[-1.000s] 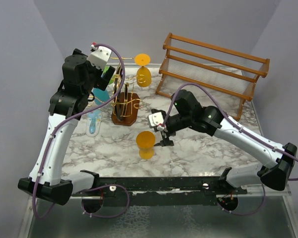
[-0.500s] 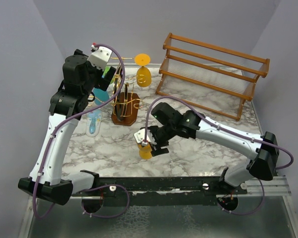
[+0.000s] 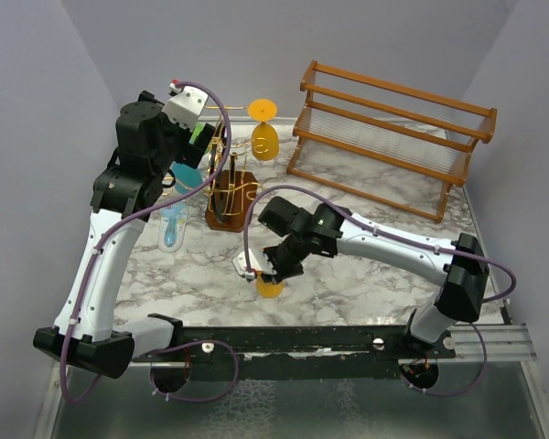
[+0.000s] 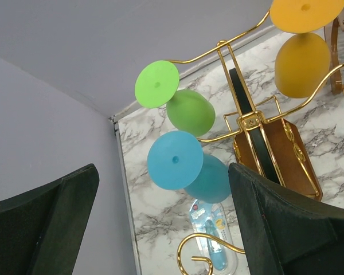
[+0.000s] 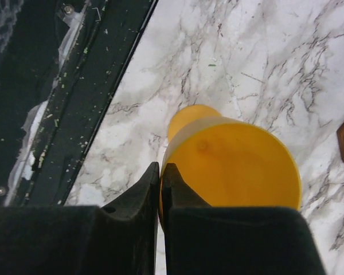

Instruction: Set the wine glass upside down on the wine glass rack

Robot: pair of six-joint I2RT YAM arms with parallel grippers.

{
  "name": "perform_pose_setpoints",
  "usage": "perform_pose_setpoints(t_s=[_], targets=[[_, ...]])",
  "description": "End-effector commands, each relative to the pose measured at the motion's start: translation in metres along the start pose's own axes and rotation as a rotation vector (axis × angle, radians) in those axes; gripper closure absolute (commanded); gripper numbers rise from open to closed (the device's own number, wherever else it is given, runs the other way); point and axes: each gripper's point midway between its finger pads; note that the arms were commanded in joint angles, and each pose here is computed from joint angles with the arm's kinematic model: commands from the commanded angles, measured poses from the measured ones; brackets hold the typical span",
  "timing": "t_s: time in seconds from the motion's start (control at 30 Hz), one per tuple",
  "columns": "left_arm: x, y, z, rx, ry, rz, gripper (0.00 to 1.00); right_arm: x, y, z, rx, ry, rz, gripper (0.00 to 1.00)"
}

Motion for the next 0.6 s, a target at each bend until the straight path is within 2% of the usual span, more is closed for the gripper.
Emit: perform_pose_setpoints(t_s=[0.0,0.27,0.43,0.57], targets=[[0.005,0.010,-0.001,0.016,-0.017,-0.045,0.01,0.008,0.021,0.003,0.020,0.038,-0.051,0.98],[0.002,0.008,-0.002,0.010,-0.019,-0.040,0.01,0.044,0.075,-0.001,0.102,0.004,-0.245,0.98],[0.004,0.017,-0.008,0.031,-0.054,-0.058,0.01,0.084,0.110,-0.007,0.166,-0.114,-0.346,0.98],[0.010,0.026,-0.024,0.114,-0.146,-0.067,0.01,0.123,0.131,-0.010,0.193,-0.216,-0.386,0.98]])
Point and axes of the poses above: each gripper's point midway between its finger pads, its own x axis back along the fingers, its own z axis along the line the jaws close on, y = z × x, and after that the axes turned 12 degrees about x, right-handed
